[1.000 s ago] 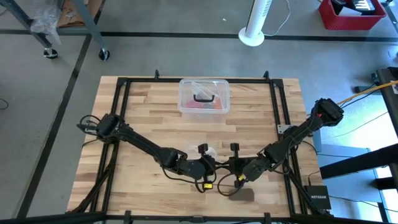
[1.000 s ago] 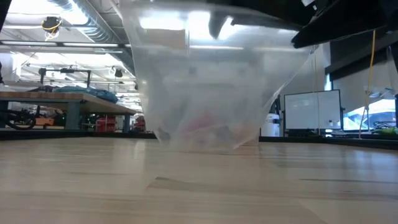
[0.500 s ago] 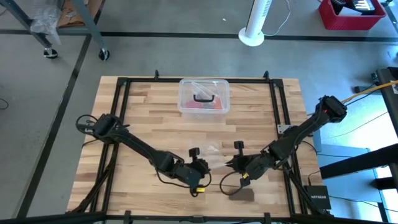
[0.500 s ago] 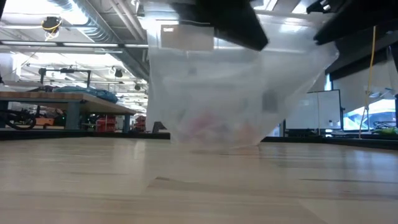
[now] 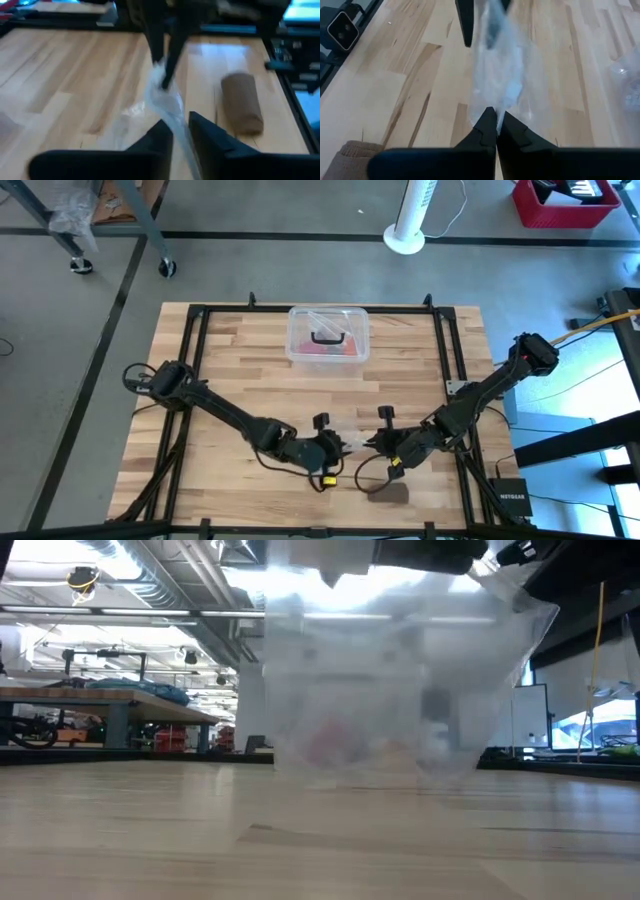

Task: Roll bandage
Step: Open the transparent zip bag

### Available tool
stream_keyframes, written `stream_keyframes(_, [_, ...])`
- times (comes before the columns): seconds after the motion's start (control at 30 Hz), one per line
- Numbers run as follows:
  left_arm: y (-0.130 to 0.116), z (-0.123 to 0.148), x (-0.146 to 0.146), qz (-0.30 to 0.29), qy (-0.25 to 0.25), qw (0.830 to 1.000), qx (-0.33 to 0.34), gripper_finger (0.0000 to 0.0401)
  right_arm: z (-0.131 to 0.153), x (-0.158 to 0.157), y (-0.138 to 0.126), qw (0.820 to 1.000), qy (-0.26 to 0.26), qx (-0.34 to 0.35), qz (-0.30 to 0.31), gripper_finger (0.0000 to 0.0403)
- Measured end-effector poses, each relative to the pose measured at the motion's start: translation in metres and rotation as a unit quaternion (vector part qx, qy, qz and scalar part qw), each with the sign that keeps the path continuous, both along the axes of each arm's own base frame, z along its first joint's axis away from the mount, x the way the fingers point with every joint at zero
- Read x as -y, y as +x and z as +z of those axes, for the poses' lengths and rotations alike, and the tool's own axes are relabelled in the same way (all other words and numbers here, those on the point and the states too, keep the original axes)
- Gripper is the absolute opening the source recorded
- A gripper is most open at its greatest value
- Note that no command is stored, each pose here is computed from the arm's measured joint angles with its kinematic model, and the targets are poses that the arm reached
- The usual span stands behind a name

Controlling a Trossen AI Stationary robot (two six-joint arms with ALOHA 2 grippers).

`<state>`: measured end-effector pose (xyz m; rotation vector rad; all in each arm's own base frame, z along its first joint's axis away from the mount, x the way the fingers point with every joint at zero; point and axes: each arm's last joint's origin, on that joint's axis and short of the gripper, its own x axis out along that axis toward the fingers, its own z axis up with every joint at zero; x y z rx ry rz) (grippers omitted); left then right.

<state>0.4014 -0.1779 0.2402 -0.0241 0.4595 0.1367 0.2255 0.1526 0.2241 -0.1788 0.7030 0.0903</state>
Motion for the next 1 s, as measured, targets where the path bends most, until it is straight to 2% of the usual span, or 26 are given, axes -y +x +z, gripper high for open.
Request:
stream_keyframes(0.23, [0.008,0.002,-0.015,0.000,-0.016,1.000,0.008,0.0160,-0.001,0.000,0.000,1.000,0.000,-0.003,-0.002,0.0003])
stream_keyframes(0.37, [0.002,-0.005,-0.016,-0.023,-0.025,0.998,-0.051,0.0190,-0.003,0.002,-0.002,1.000,-0.009,-0.015,-0.003,0.0003])
stream_keyframes(0.5, [-0.010,-0.003,-0.020,-0.003,-0.036,0.994,-0.100,0.0197,-0.004,0.002,-0.003,1.000,-0.013,-0.022,-0.004,0.0003])
stream_keyframes(0.6, [-0.008,0.010,-0.027,0.018,-0.038,0.997,-0.062,0.0198,-0.003,0.002,-0.003,1.000,-0.015,-0.018,-0.005,0.0003])
stream_keyframes(0.77, [0.013,0.022,-0.030,-0.015,-0.033,0.998,0.050,0.0198,-0.002,0.002,-0.001,1.000,-0.011,-0.009,-0.005,0.0003])
stream_keyframes(1.0, [0.031,-0.006,-0.033,-0.023,-0.036,0.998,0.054,0.0198,-0.002,0.002,-0.001,1.000,-0.014,-0.003,-0.010,0.0003])
